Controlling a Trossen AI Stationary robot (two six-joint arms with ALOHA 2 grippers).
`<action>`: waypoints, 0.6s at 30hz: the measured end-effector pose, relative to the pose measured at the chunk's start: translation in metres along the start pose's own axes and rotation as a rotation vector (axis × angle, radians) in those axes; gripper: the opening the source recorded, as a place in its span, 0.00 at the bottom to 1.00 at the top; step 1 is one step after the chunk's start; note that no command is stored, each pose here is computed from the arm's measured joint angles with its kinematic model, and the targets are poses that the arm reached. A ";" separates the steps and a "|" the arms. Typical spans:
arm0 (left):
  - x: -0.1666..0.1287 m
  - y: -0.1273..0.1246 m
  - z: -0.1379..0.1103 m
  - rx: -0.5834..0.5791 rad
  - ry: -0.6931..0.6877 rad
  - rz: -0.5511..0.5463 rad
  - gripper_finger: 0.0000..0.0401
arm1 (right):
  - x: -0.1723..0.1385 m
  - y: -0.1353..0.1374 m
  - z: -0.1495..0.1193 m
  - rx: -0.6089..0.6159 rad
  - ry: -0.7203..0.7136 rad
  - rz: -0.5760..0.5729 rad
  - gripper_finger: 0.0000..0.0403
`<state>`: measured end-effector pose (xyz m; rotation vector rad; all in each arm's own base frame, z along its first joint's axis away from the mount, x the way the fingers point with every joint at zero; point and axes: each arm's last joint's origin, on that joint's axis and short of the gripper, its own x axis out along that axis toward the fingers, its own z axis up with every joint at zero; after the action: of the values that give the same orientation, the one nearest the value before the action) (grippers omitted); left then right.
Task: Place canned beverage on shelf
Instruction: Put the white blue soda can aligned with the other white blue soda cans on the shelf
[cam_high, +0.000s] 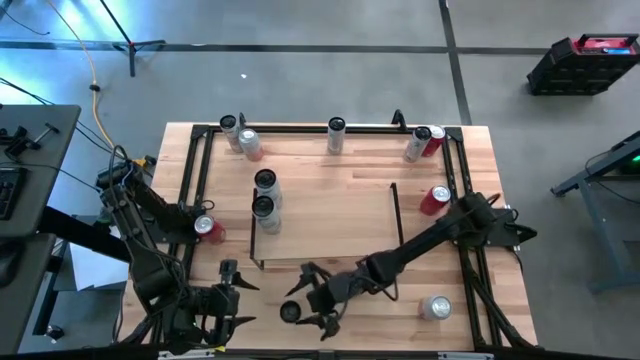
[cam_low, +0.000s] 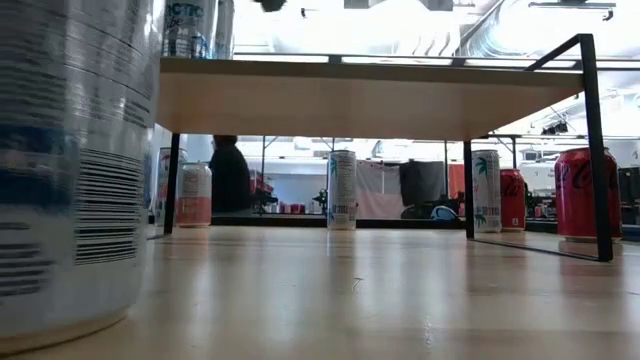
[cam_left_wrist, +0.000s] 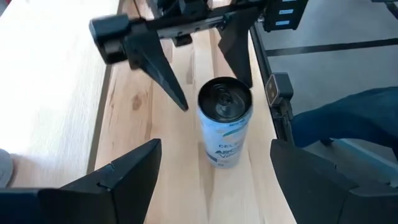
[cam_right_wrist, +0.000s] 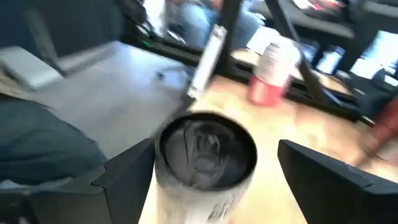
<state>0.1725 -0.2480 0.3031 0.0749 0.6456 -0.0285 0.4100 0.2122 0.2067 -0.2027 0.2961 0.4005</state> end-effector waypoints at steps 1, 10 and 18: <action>0.000 0.000 0.000 0.000 0.000 0.000 0.73 | -0.002 0.004 0.001 -0.007 0.016 -0.014 0.80; 0.000 0.000 0.000 0.000 0.000 0.000 0.73 | -0.007 0.022 -0.001 -0.031 0.083 -0.161 0.80; 0.000 0.000 0.000 0.002 0.006 -0.003 0.73 | -0.021 0.015 0.006 -0.031 0.154 -0.311 0.80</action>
<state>0.1721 -0.2476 0.3031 0.0764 0.6522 -0.0317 0.3871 0.2198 0.2170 -0.3063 0.4032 0.0819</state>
